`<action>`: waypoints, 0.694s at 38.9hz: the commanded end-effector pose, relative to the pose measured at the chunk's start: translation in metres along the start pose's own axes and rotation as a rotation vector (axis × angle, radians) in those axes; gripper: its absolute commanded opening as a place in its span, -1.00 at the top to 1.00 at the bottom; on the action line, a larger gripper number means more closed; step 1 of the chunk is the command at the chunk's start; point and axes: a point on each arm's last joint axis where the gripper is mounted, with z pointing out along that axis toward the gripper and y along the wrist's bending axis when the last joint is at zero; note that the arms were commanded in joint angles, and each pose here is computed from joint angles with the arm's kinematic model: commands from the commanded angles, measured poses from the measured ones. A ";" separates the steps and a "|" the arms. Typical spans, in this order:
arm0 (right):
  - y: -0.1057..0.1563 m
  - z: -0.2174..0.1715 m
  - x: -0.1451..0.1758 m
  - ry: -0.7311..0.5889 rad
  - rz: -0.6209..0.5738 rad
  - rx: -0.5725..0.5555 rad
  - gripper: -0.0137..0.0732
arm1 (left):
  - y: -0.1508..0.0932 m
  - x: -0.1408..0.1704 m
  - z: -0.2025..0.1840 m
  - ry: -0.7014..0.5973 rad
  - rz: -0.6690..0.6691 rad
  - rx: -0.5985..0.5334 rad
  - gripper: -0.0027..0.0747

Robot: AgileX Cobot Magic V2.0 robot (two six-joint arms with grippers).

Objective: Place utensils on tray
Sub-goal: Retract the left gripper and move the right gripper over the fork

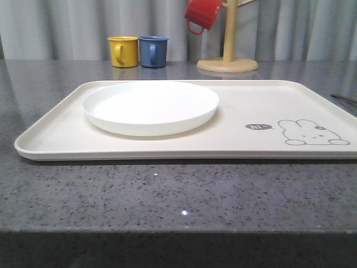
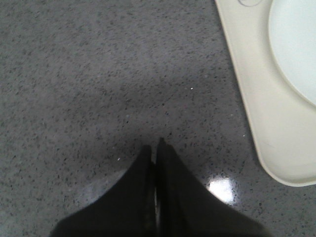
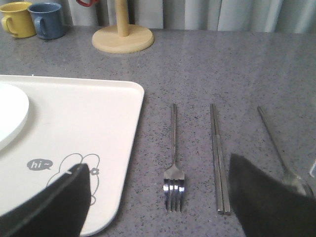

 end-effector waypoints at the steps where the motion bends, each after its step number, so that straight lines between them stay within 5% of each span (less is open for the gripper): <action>1: 0.001 -0.002 -0.018 -0.097 -0.008 -0.001 -0.68 | 0.007 0.018 -0.023 -0.193 -0.071 0.000 0.98; 20: 0.001 -0.002 -0.018 -0.097 -0.008 -0.001 -0.68 | 0.006 0.146 -0.055 -0.756 -0.099 -0.046 0.98; 21: 0.001 -0.002 -0.018 -0.097 -0.008 -0.001 -0.68 | 0.005 0.158 -0.059 -0.874 -0.095 -0.048 0.98; 27: 0.001 -0.002 -0.018 -0.097 -0.008 -0.001 -0.68 | 0.004 0.166 -0.061 -0.947 -0.093 -0.049 0.98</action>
